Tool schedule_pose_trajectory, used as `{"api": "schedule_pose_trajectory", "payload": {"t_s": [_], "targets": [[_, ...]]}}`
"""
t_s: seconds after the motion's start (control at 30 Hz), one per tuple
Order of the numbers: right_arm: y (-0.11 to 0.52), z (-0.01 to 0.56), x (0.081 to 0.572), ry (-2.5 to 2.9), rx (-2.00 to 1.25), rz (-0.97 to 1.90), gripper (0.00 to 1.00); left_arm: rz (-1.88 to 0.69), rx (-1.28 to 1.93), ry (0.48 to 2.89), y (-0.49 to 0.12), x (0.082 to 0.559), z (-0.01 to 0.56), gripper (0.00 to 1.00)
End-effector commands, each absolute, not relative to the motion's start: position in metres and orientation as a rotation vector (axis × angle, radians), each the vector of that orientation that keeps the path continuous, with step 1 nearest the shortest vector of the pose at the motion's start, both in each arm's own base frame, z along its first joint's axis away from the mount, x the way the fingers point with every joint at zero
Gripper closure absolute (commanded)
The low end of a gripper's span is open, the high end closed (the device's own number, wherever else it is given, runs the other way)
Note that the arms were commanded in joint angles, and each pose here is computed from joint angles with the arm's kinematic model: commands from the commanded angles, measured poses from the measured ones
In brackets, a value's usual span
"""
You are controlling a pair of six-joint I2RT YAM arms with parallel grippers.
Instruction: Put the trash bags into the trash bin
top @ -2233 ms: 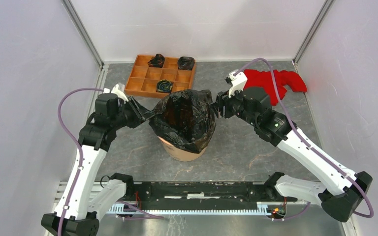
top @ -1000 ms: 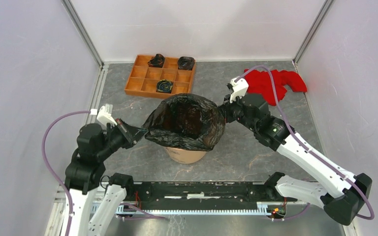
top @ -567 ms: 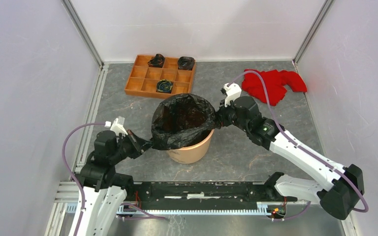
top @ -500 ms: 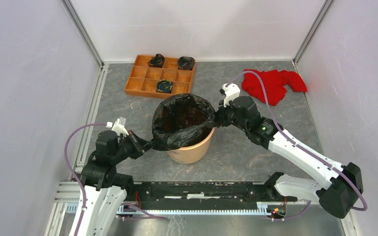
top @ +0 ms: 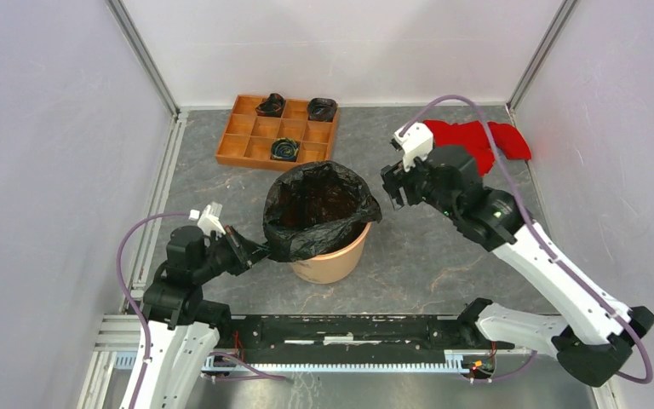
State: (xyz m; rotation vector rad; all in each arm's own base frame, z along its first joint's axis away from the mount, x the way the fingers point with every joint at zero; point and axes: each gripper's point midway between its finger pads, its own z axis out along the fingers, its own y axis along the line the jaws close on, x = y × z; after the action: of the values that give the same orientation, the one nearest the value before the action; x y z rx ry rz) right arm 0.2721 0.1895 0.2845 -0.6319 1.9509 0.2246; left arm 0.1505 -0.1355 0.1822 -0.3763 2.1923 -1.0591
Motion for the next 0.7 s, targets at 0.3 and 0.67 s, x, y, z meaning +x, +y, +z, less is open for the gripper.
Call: {"api": "schedule_pose_trajectory", "payload": {"t_s": [0.3,0.67], "targets": [[0.343,0.361,0.174,1.584,-1.272,1.11,0.02,-1.024,-0.209,2.191,-0.137,0.154,0.193,0.85],[0.377,0.305,0.133,1.782,-1.35,1.313,0.12,-1.002,-0.191,2.214,-0.136,0.155,0.187,0.84]]}}
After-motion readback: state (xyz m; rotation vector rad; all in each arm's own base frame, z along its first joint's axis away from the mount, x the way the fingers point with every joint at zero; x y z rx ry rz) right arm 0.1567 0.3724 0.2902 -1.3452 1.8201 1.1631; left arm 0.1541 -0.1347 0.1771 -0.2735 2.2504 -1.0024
